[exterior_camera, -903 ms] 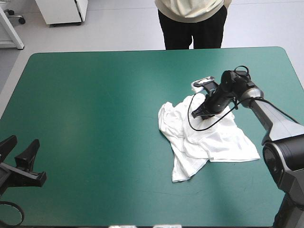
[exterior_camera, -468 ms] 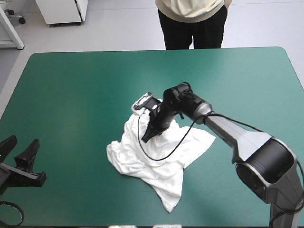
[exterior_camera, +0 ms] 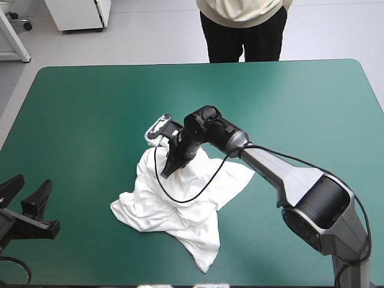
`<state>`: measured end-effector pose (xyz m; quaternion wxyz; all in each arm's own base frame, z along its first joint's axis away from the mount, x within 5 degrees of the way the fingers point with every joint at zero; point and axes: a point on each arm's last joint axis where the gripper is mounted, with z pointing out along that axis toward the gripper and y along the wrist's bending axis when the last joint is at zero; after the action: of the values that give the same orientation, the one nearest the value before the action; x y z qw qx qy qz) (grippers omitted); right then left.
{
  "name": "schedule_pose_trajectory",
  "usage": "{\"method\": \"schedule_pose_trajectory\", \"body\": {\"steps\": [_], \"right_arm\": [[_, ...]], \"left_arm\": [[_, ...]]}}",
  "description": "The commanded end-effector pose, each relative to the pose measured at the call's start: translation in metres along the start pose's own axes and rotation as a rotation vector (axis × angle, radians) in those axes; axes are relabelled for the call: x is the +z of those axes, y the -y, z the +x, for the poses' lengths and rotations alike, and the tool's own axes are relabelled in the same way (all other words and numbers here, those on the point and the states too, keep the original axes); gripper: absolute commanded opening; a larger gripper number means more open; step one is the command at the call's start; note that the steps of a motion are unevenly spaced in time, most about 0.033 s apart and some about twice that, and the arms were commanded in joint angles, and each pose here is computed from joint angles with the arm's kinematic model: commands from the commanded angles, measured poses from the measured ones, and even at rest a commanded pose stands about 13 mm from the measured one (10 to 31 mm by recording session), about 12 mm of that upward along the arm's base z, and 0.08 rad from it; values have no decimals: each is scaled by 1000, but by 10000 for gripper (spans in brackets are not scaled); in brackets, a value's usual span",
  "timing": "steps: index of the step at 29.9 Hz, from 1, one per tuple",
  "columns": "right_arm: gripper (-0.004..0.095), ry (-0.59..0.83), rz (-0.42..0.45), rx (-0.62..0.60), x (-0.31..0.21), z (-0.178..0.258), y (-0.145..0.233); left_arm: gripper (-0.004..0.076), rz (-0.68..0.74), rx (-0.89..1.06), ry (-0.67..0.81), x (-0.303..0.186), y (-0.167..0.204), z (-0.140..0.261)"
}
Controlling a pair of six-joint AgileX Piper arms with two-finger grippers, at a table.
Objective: Fold the cloth
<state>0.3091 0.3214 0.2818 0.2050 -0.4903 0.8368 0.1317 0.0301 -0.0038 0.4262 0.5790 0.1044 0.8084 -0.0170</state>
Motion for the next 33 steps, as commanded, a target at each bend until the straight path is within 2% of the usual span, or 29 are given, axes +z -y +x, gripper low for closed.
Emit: {"method": "schedule_pose_trajectory", "body": {"steps": [1,3,5,7,12,15,18,21,24,27,33], "right_arm": [[499,143,42,15,-53,-17,11],[611,126,20,28,-61,-17,13],[634,87,-3,34,-69,-15,12],[619,37,-15,61,-81,-11,12],[540,132,21,136,-139,1,5],[504,179,94,150,-180,20,3],[499,202,199,189,-217,50,3],[499,228,259,221,-246,82,-1],[500,259,286,235,-268,108,-13],[499,294,303,235,-282,124,-23],[499,345,321,258,-300,137,-33]], "left_arm": [[384,23,-26,57,-2,1,-10],[384,24,-26,51,-1,2,-9],[384,25,-28,39,1,2,-7],[384,19,-39,-5,3,1,-3],[386,-9,-112,-213,20,1,23],[386,17,-145,-260,35,5,37],[386,76,-190,-275,49,12,46],[386,123,-197,-339,68,18,55],[387,162,-156,-446,92,21,61],[426,162,-110,-559,119,21,65],[467,176,-75,-716,173,22,77]]}}
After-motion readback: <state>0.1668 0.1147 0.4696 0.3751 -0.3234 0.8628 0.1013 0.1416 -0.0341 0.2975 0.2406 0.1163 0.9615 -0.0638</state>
